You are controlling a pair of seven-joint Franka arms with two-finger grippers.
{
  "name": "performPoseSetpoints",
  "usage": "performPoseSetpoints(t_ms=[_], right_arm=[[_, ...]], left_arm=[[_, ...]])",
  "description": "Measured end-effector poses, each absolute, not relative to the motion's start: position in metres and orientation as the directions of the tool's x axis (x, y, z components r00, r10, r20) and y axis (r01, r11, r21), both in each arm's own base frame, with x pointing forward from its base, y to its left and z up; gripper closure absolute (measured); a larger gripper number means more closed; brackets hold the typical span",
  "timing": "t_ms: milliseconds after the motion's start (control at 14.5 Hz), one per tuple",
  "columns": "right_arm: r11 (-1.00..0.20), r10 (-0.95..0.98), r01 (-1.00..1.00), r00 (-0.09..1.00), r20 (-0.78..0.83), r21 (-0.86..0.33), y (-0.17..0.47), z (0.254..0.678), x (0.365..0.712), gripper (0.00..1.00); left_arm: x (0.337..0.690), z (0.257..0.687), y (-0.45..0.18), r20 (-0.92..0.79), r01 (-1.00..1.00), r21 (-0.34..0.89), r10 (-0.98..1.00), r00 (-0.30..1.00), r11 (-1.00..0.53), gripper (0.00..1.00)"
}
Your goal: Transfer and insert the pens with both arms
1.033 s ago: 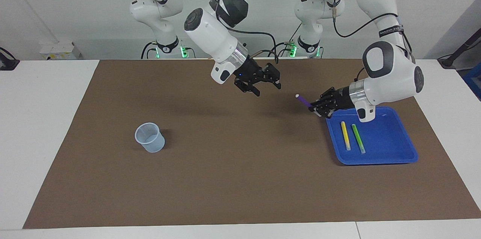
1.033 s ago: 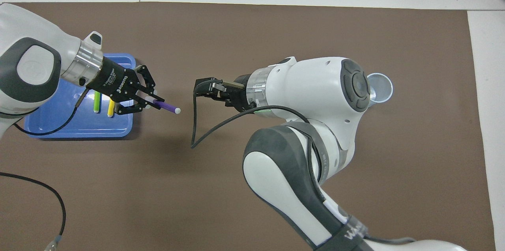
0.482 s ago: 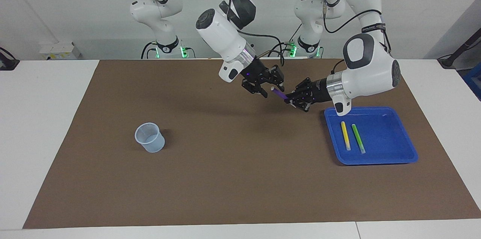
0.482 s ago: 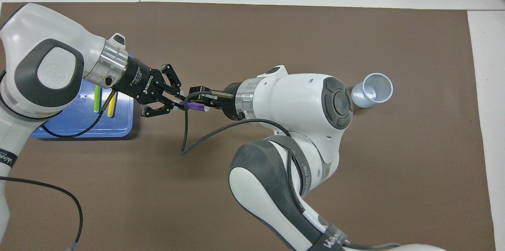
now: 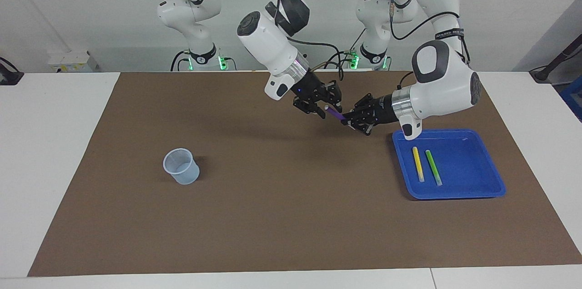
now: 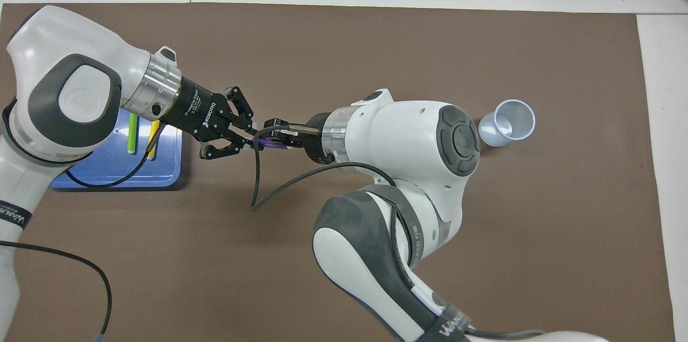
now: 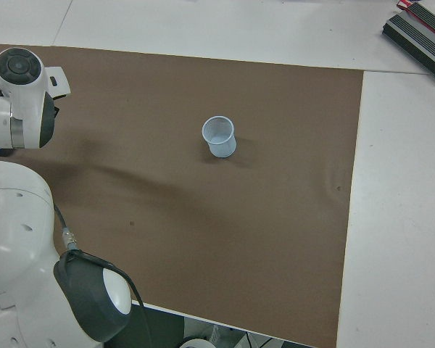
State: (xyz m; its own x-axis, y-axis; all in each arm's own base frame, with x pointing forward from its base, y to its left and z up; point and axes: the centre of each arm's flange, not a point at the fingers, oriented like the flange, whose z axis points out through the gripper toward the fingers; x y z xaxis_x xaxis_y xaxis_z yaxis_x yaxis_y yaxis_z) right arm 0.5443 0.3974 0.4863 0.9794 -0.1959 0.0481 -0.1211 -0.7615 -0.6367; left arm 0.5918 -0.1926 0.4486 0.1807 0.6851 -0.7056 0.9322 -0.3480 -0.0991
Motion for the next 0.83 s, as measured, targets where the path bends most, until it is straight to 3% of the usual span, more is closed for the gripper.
performPoseSetpoints(t_ms=[482,620,826], right_arm=[[-0.762,-0.195,-0.121,0.98,0.047,-0.636,0.3979,0.4859,0.5437,0.53],[-0.764,-0.196,-0.122,0.979,0.048,-0.633,0.3962,0.4844,0.5446,0.7],[-0.764,-0.196,-0.118,0.979,0.054,-0.634,0.3964,0.4868,0.5448,0.78]], left_arm=[[0.5929,0.449,-0.1934,-0.703,0.937,-0.099,0.69,0.173,-0.336,0.83],[0.5934,0.4497,-0.1921,-0.702,0.939,-0.101,0.693,0.167,-0.328,0.83],[0.5928,0.4501,-0.1946,-0.702,0.94,-0.103,0.694,0.162,-0.324,0.83]])
